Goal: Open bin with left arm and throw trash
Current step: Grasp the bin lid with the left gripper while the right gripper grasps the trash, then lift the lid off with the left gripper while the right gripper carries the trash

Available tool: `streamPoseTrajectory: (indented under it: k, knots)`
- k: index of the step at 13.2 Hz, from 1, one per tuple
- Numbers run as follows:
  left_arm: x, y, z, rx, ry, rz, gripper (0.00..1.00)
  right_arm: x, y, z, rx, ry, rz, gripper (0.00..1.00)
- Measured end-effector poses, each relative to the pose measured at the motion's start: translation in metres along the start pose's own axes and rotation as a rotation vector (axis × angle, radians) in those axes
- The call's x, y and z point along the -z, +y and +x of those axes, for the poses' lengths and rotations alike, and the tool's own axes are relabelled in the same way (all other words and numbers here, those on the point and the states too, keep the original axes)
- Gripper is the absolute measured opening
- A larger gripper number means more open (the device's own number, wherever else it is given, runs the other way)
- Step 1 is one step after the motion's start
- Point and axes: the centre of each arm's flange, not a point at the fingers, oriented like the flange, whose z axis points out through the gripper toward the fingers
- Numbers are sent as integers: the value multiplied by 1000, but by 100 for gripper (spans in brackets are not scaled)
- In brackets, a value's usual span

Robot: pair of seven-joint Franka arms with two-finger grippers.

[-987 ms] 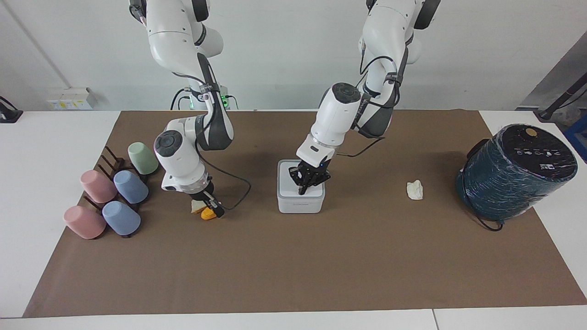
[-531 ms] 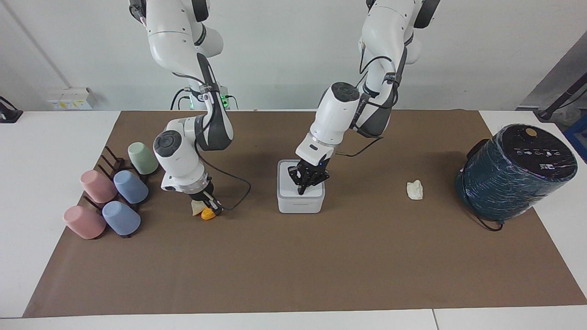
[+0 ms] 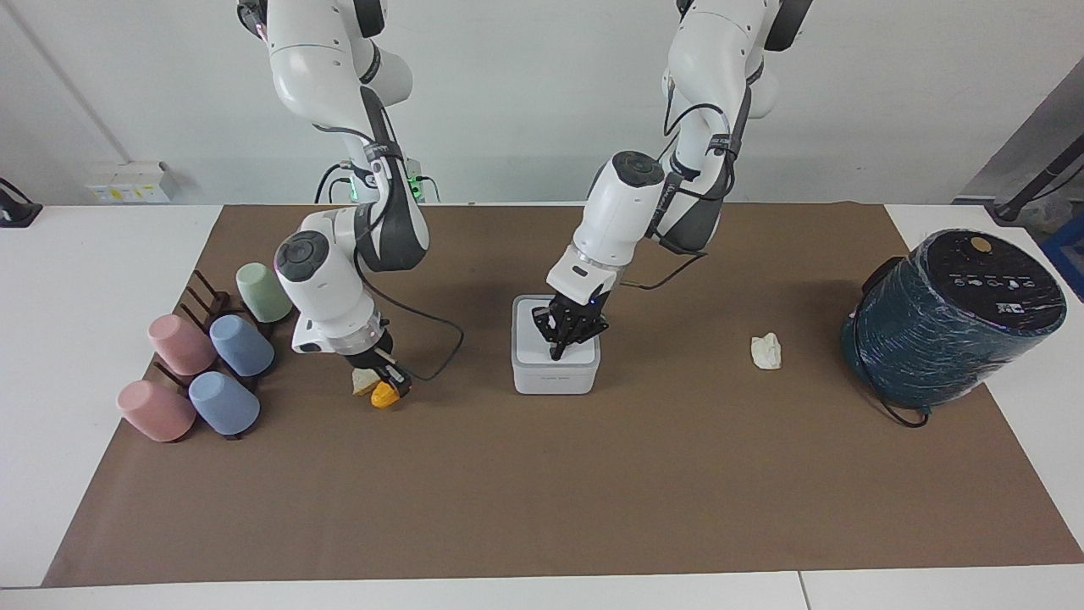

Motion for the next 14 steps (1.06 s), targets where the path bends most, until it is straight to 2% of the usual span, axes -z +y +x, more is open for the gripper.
streamPoseTrajectory:
  k: [3, 5, 7, 10, 14]
  knots:
    - [3, 1, 2, 0, -11, 8, 1, 33, 1, -5, 167, -11, 7, 39]
    - [15, 4, 7, 1, -77, 54, 1, 55, 3, -6, 266, -26, 7, 39]
    - [41, 10, 16, 1, -139, 100, 1, 79, 5, -7, 319, -27, 16, 39]
    - [77, 16, 21, -3, -190, 138, 1, 111, 8, -14, 386, -28, 30, 39]
    - [119, 11, 9, -8, -255, 208, 1, 134, -16, -53, 466, -40, 49, 39]
